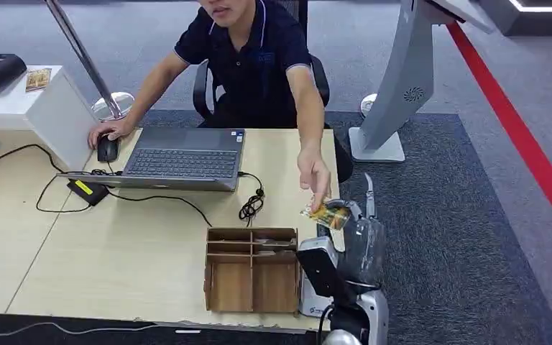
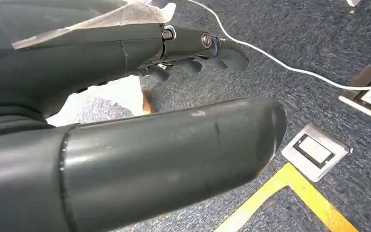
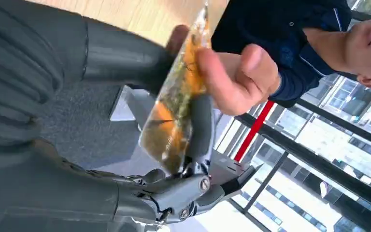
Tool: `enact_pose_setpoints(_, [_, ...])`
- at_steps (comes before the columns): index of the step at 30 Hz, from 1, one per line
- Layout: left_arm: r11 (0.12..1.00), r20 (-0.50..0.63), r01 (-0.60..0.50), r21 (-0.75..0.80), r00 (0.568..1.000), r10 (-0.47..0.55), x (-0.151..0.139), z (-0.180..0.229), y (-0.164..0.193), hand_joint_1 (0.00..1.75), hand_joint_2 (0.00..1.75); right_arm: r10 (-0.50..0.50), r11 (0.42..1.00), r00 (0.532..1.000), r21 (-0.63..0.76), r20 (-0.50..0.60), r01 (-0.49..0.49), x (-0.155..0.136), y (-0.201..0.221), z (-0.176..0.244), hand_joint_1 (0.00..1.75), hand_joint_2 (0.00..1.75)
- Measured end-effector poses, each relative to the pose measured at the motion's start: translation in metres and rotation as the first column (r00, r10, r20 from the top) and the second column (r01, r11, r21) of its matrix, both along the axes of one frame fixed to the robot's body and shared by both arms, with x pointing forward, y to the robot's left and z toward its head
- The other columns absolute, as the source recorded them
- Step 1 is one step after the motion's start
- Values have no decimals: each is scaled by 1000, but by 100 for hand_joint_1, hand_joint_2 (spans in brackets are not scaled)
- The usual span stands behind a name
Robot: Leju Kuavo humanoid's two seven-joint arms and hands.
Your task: Pass the card to the sensor for recognition and then transmit it.
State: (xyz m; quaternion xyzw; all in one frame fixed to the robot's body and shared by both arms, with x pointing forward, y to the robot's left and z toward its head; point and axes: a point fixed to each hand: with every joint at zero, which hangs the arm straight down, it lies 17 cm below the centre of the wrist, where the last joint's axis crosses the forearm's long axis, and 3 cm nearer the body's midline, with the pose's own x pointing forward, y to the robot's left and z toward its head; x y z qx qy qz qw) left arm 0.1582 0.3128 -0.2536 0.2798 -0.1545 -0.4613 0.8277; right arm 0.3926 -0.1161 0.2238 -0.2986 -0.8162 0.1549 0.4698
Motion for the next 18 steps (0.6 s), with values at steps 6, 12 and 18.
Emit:
enact_pose_setpoints(6, [1000, 0, 1, 0, 1000, -1, 0, 0, 0, 0, 0, -8, 1000, 1000, 5, -9, 8, 2, -2, -1, 0, 175])
enact_pose_setpoints(12, [1000, 0, 6, 1, 1000, -6, 0, 0, -1, 0, 0, -17, 999, 998, 43, -63, 19, 6, -5, -9, 0, 175])
enact_pose_setpoints(18, [1000, 0, 12, 1, 1000, -12, 0, 0, -1, 0, 0, -20, 998, 993, 51, -116, 26, 7, -6, -19, 0, 175])
